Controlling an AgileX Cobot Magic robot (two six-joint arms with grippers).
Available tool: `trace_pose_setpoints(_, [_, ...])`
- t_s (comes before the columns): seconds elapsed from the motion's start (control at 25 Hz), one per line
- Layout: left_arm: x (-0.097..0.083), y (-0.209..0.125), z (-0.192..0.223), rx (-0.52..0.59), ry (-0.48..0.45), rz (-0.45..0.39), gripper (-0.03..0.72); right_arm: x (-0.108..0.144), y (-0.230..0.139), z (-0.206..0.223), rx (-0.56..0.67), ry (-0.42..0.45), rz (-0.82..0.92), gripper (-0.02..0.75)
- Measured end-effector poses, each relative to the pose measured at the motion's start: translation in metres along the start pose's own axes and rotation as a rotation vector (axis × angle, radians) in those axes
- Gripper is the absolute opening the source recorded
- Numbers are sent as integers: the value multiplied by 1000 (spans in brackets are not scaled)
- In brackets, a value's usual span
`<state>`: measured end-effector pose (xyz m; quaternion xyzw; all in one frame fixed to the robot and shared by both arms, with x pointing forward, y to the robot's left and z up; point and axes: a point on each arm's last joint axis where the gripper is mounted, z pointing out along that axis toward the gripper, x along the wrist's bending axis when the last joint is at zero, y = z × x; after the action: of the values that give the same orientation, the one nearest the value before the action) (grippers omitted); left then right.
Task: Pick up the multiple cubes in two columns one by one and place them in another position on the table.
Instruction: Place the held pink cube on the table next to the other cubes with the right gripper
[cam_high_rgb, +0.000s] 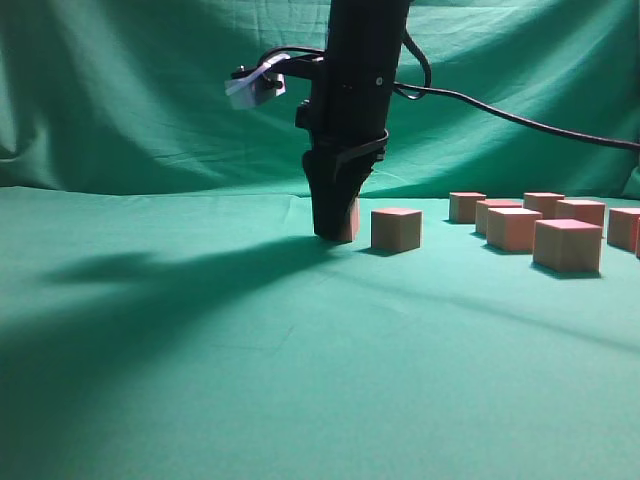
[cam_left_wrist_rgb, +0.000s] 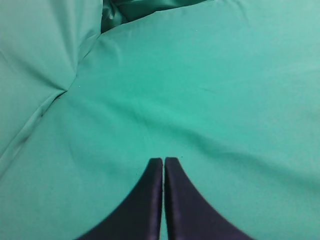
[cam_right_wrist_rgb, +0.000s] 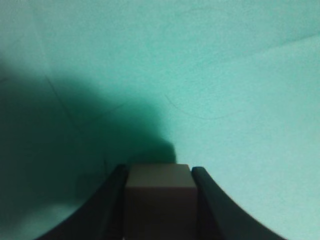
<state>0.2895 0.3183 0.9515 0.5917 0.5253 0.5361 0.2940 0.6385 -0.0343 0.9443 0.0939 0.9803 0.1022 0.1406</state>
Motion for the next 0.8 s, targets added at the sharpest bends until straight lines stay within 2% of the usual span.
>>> trace_pose_setpoints(0.56, [0,0,0,0,0,0,0,0,0,3,-7,14,-5,260])
trace_pose_setpoints(0.8, [0,0,0,0,0,0,0,0,4,2,-41,23,19,539])
